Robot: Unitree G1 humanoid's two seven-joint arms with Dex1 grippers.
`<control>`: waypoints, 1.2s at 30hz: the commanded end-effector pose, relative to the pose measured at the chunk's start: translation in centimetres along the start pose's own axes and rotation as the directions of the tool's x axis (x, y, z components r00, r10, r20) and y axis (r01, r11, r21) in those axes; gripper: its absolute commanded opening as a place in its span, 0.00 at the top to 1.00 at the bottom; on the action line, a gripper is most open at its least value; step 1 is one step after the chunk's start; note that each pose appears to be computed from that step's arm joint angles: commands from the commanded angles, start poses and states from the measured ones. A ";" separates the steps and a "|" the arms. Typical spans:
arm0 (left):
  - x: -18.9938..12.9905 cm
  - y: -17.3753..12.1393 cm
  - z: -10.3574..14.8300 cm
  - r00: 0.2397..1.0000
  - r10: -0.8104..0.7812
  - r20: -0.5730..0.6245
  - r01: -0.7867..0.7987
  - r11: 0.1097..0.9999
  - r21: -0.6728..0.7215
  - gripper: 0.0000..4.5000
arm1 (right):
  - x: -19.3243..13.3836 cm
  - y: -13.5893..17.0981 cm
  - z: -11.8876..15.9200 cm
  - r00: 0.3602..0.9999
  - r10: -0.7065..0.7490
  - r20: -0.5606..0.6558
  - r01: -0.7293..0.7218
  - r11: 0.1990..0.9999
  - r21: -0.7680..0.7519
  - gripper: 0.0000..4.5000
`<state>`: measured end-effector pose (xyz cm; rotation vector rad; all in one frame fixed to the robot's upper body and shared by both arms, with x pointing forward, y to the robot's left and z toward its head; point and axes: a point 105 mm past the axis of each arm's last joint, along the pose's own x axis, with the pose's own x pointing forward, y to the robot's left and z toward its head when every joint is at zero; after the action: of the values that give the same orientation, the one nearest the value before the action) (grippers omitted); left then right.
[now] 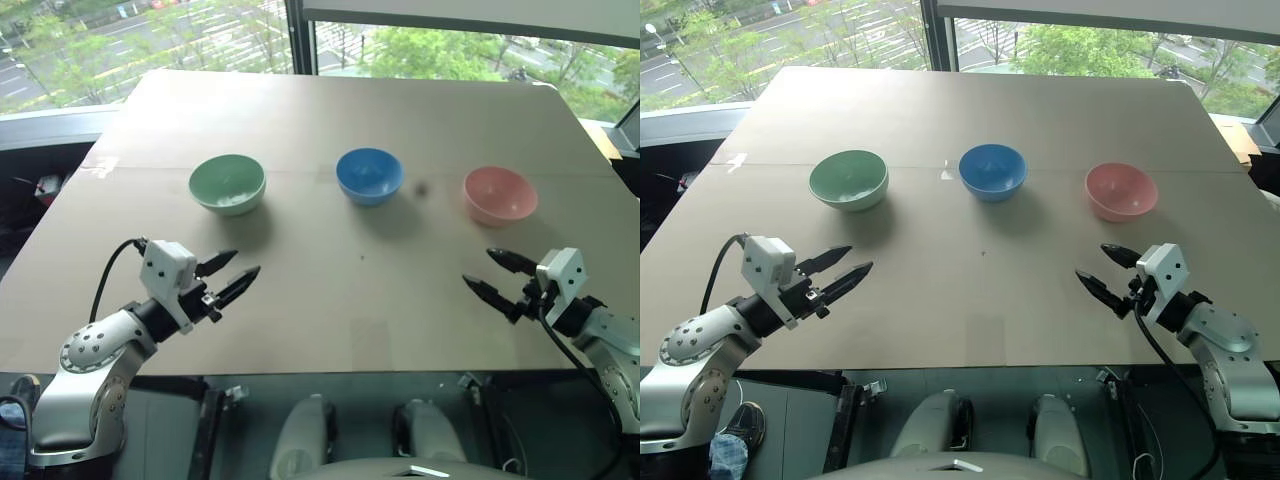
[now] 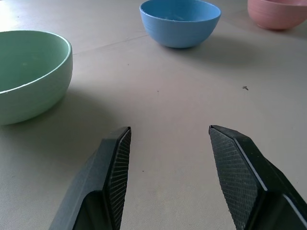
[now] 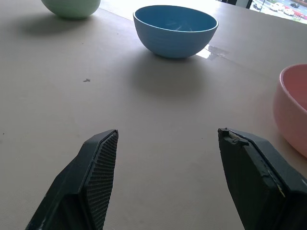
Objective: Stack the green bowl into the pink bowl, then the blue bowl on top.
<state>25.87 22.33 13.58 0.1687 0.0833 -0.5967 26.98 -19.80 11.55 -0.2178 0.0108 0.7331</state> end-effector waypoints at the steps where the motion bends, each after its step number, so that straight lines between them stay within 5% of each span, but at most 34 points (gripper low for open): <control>1: -0.1 -0.3 1.3 0.999 -0.006 0.035 0.004 0.999 0.036 0.39 | -0.1 -0.1 1.0 1.000 0.005 0.027 -0.004 0.999 -0.054 0.22; 14: 0.1 -0.4 2.0 0.998 -0.013 0.064 0.011 1.000 0.020 0.39 | 0.5 -0.6 1.3 1.000 -0.002 0.011 0.003 0.998 -0.064 0.22; 25: 1.2 -2.3 4.2 0.982 -0.116 0.149 0.117 0.993 0.006 0.39 | 3.1 -7.9 4.4 0.980 -0.100 -0.172 0.042 0.949 -0.313 0.22; 36: 2.1 -4.5 6.2 0.959 -0.220 0.177 0.216 0.975 0.043 0.39 | 7.0 -11.2 0.8 0.894 -0.137 -0.426 -0.044 0.920 -0.390 0.22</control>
<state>26.02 17.58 17.88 0.0978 -0.0557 -0.7763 38.63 -23.41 13.62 -0.7355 0.3036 0.6211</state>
